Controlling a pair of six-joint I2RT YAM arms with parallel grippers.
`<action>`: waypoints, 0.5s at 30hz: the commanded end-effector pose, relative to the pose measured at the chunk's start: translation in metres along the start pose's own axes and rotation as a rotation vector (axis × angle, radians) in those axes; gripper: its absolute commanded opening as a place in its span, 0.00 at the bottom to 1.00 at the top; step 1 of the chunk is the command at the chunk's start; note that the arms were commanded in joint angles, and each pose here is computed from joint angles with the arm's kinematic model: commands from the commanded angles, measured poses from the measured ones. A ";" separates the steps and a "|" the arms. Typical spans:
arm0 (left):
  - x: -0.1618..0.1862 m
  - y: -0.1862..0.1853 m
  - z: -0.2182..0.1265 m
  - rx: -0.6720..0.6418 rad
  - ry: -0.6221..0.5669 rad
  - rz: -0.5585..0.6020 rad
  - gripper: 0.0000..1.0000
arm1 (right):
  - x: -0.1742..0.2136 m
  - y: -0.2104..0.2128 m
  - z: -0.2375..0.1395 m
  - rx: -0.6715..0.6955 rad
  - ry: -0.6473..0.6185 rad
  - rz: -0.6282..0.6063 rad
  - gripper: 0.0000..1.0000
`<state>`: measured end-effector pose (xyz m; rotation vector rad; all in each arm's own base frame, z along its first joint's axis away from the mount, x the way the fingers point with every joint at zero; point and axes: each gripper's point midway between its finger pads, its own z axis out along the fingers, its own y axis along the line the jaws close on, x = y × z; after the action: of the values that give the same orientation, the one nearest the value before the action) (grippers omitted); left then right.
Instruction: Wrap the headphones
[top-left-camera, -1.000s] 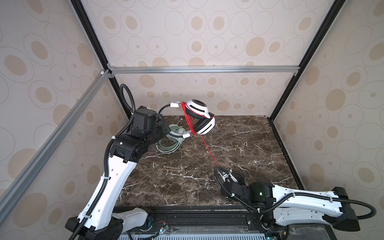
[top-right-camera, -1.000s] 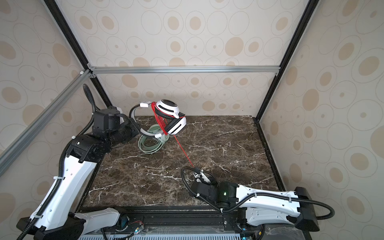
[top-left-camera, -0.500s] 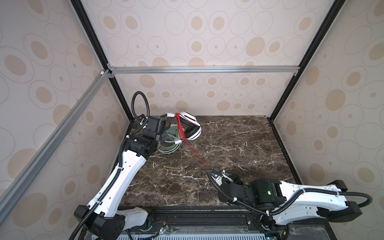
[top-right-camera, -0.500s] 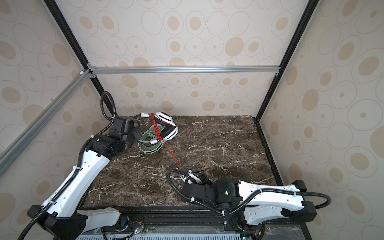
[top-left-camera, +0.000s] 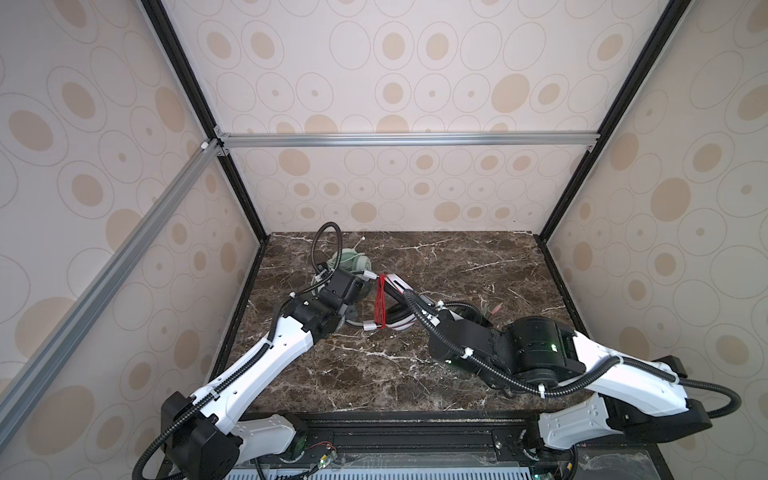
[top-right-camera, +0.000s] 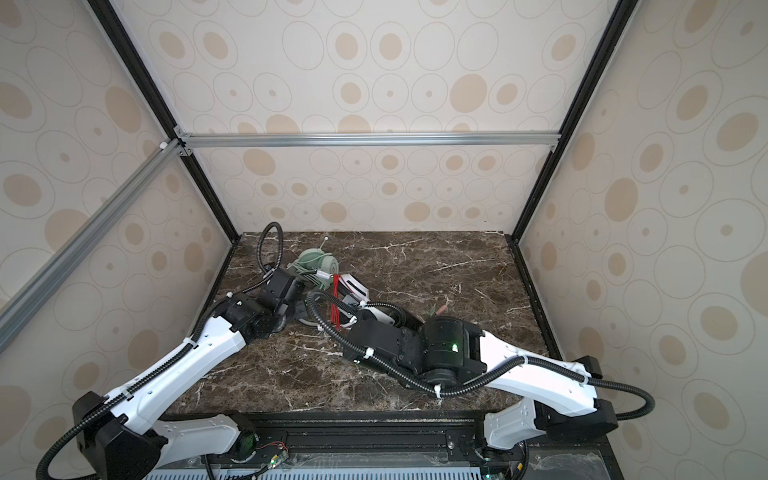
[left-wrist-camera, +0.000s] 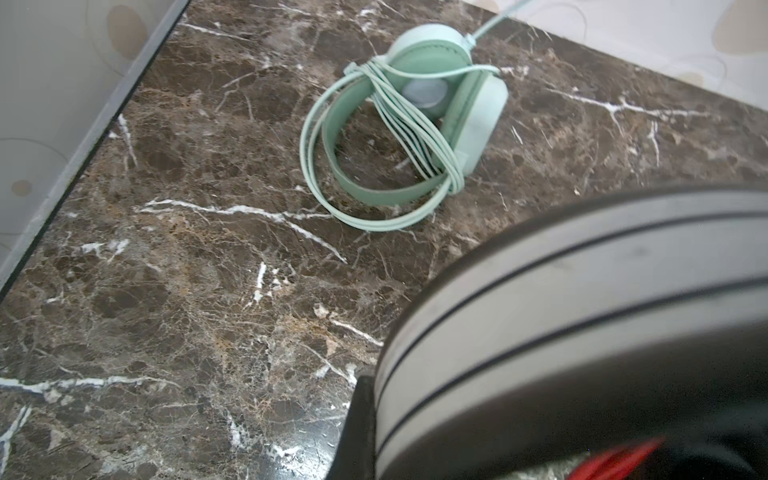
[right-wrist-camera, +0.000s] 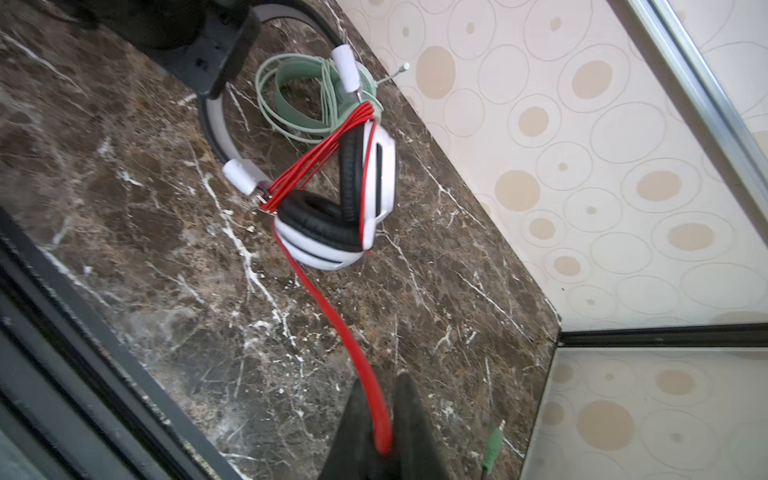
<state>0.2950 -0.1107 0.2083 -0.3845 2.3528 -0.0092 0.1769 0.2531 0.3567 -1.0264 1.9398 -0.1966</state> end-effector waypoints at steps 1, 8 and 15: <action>-0.010 -0.014 -0.017 0.064 -0.112 0.016 0.00 | -0.001 -0.014 0.011 0.013 0.011 -0.049 0.00; 0.045 -0.053 -0.031 0.189 -0.069 0.188 0.00 | -0.007 -0.015 0.042 -0.076 0.007 0.001 0.00; 0.064 -0.068 -0.052 0.240 -0.096 0.264 0.00 | 0.004 -0.018 0.081 -0.130 0.055 0.074 0.00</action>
<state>0.2309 -0.1944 0.1876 0.1030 2.3488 -0.0871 0.2419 0.2489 0.3252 -1.0249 2.0547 -0.1235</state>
